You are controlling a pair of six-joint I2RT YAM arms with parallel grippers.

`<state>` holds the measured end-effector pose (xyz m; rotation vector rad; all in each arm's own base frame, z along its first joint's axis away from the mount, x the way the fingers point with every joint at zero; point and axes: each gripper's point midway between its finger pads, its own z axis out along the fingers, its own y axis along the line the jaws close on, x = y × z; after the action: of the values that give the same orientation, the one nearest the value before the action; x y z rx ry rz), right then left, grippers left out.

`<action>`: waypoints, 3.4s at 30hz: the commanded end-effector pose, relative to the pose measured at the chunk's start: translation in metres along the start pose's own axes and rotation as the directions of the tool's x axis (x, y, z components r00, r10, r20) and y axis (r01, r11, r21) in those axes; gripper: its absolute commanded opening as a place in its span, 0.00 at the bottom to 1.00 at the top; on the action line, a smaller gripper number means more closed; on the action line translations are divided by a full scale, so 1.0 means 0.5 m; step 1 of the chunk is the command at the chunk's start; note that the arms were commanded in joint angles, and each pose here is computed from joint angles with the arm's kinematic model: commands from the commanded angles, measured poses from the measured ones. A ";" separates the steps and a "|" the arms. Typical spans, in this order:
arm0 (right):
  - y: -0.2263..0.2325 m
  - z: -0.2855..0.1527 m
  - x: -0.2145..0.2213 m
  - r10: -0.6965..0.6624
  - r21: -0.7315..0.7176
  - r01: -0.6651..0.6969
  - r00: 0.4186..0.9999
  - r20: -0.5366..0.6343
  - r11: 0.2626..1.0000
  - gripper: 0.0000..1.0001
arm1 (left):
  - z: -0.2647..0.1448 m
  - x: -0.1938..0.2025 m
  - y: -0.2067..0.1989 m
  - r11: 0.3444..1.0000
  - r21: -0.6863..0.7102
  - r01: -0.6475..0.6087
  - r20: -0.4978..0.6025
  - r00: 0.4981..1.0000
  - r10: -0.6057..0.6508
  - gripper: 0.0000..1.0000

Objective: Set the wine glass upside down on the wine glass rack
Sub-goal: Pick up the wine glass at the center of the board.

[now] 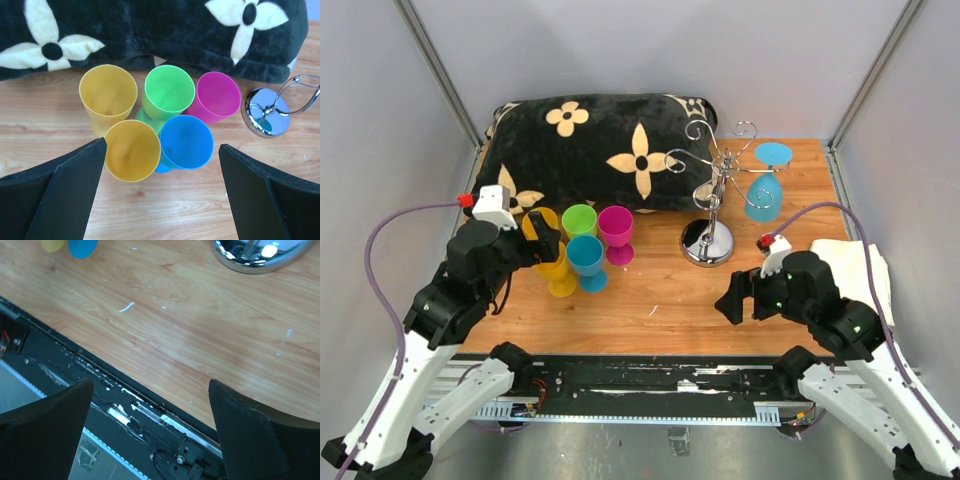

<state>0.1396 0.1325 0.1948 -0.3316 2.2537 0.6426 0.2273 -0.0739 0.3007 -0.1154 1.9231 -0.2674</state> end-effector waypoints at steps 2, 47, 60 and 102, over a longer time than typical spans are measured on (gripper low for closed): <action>0.046 0.025 -0.022 -0.043 -0.023 0.044 0.997 0.066 0.999 0.99 | -0.024 -0.017 0.016 1.000 -0.008 0.003 0.066 0.998 -0.002 1.00; 0.404 0.490 0.048 -0.514 -0.168 0.608 0.763 0.392 0.776 0.98 | -0.010 0.024 0.025 0.999 0.038 0.024 0.156 0.987 -0.030 1.00; 0.384 0.536 0.023 -0.395 -0.124 0.607 0.645 0.654 0.785 0.96 | -0.008 0.022 0.039 1.000 0.003 0.027 0.169 0.985 -0.027 1.00; 0.402 0.643 -0.067 -0.423 -0.064 0.652 0.560 0.712 0.756 0.84 | 0.005 0.027 0.059 0.998 -0.055 0.032 0.164 0.986 -0.023 1.00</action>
<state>0.2656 0.4729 0.0838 -0.8080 1.3001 0.6498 0.2216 -0.0526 0.2777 -0.1825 1.7902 -0.2388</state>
